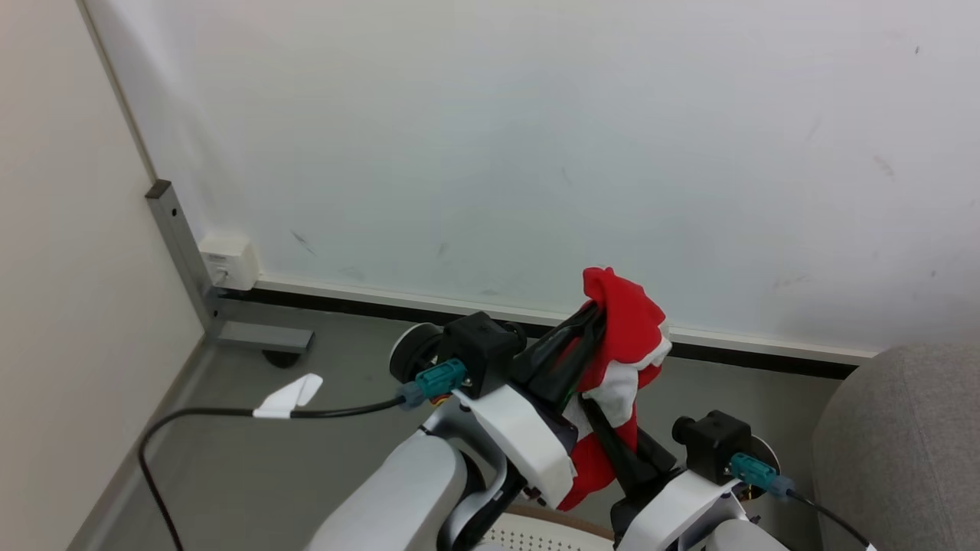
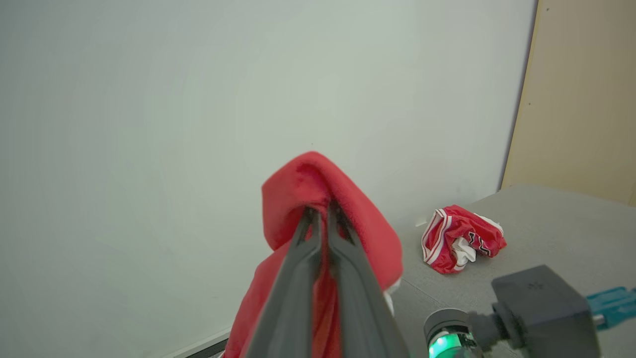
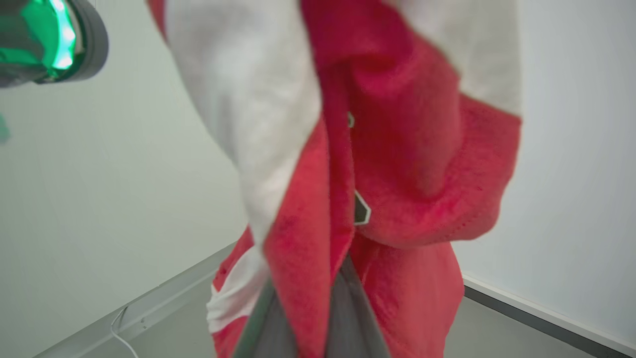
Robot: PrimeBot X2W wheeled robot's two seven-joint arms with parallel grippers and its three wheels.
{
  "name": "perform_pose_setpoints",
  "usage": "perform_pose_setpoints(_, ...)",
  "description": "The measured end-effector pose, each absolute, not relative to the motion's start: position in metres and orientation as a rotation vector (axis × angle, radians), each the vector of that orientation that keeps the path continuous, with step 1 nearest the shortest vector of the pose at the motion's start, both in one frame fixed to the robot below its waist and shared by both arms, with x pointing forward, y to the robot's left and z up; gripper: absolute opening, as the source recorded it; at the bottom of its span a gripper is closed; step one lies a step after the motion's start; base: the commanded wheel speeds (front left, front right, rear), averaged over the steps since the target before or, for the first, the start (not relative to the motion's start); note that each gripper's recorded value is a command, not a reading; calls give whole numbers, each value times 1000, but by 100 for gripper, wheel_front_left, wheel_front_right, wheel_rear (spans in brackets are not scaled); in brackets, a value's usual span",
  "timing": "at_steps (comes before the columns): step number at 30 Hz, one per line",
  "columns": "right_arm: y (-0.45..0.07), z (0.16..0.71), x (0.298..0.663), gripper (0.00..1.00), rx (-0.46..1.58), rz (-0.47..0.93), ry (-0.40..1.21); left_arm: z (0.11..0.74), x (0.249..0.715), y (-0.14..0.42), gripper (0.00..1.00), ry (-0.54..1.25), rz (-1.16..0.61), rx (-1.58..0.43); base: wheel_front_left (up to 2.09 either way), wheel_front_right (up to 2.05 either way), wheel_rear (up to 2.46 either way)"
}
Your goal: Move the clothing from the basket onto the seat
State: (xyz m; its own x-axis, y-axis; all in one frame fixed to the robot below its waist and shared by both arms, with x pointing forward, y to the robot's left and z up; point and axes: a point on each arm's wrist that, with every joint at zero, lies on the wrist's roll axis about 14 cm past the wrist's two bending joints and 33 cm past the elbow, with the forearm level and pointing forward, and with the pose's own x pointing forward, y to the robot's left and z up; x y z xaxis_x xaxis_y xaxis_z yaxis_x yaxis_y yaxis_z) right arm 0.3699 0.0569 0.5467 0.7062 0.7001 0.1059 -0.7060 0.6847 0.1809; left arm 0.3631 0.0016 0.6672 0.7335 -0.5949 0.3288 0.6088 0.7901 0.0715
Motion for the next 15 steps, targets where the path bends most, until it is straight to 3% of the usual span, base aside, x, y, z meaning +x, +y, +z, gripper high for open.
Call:
perform_pose_setpoints(10, 38, 560, 377, 0, 266, 726, -75, 665, 367, 2, 0, -340, -652, -45, 0, 0, 0)
perform_pose_setpoints(15, -1, 576, 389, 0, 284, 628, -146, 657, 372, -1, 0, -321, -658, -50, 0, 0, 0)
